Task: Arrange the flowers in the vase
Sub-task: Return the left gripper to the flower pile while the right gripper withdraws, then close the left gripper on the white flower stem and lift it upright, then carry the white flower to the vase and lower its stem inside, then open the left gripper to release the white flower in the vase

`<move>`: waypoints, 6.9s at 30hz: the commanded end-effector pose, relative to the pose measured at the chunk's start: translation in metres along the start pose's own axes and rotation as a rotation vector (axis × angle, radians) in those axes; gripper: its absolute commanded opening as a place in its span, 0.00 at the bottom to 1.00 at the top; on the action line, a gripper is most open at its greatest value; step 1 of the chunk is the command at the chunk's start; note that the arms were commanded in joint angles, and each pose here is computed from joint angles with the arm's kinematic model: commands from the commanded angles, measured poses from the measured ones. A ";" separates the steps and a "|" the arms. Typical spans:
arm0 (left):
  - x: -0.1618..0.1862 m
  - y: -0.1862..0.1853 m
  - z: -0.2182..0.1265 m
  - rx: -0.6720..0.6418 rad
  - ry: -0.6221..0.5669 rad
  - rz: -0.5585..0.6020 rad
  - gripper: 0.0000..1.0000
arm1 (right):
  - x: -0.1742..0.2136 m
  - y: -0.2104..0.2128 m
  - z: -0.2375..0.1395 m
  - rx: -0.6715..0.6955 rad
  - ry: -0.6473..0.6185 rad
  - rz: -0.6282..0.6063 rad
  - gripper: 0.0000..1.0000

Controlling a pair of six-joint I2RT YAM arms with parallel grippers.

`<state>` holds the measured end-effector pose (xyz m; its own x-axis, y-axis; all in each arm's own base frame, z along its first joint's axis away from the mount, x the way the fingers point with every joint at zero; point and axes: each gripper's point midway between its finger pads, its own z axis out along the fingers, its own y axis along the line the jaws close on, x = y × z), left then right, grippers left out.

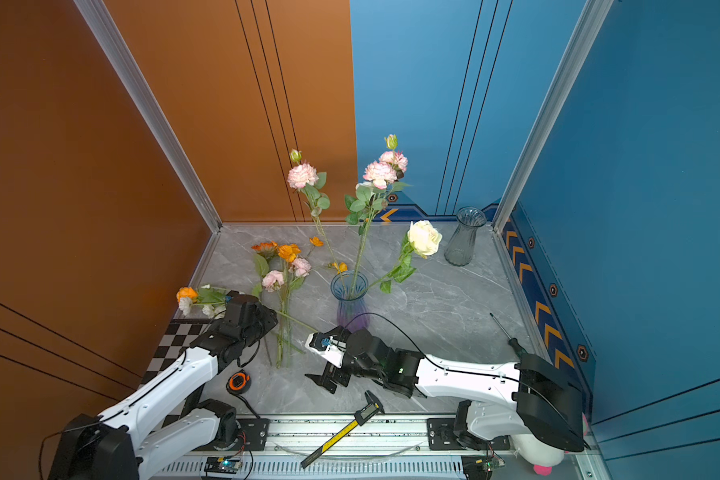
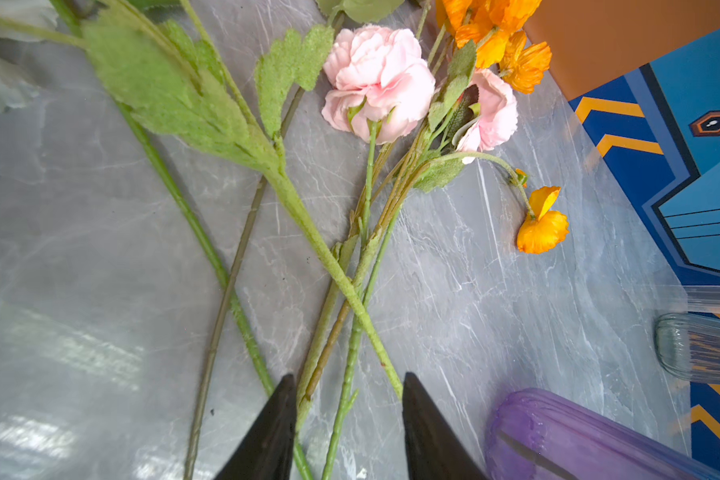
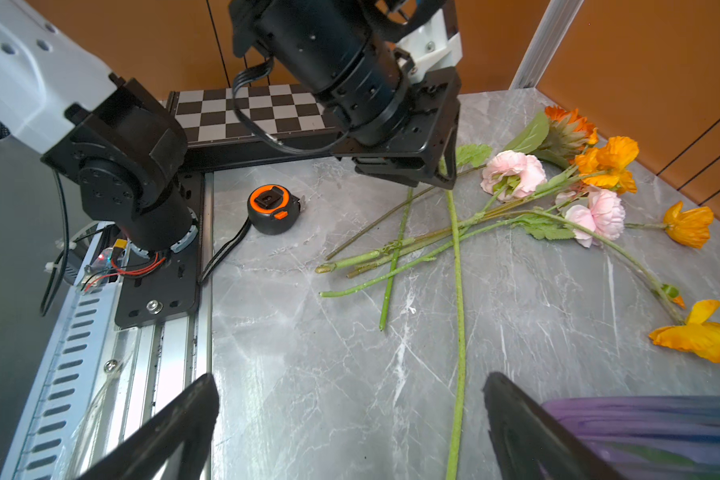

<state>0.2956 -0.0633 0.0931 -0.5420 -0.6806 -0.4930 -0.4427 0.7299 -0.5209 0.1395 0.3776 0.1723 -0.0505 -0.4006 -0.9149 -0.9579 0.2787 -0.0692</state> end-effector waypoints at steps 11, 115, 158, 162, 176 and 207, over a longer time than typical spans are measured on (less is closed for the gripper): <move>-0.011 -0.003 0.043 -0.073 0.012 -0.035 0.35 | -0.004 0.002 0.001 0.006 -0.054 -0.028 1.00; -0.060 -0.314 -0.273 0.928 -1.036 0.142 0.00 | -0.011 -0.091 -0.088 0.393 -0.254 0.117 1.00; 0.037 -0.254 -0.120 0.558 -0.821 0.272 0.07 | -0.007 -0.091 -0.080 0.375 -0.230 0.123 1.00; 0.040 -0.255 -0.122 0.557 -0.819 0.278 0.12 | -0.007 -0.091 -0.080 0.376 -0.230 0.123 1.00; 0.039 -0.255 -0.130 0.575 -0.820 0.289 0.47 | -0.006 -0.092 -0.080 0.378 -0.226 0.122 1.00; 0.047 -0.182 -0.209 0.583 -0.811 0.619 0.98 | 0.019 -0.124 -0.121 0.542 -0.185 0.156 1.00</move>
<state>0.2096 -0.2293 0.3156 0.1519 -0.3226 -0.9343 0.2756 0.9216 -0.2734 0.2227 0.2422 0.2258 -0.0389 -0.1371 -0.9898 -0.6878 0.7223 -0.0730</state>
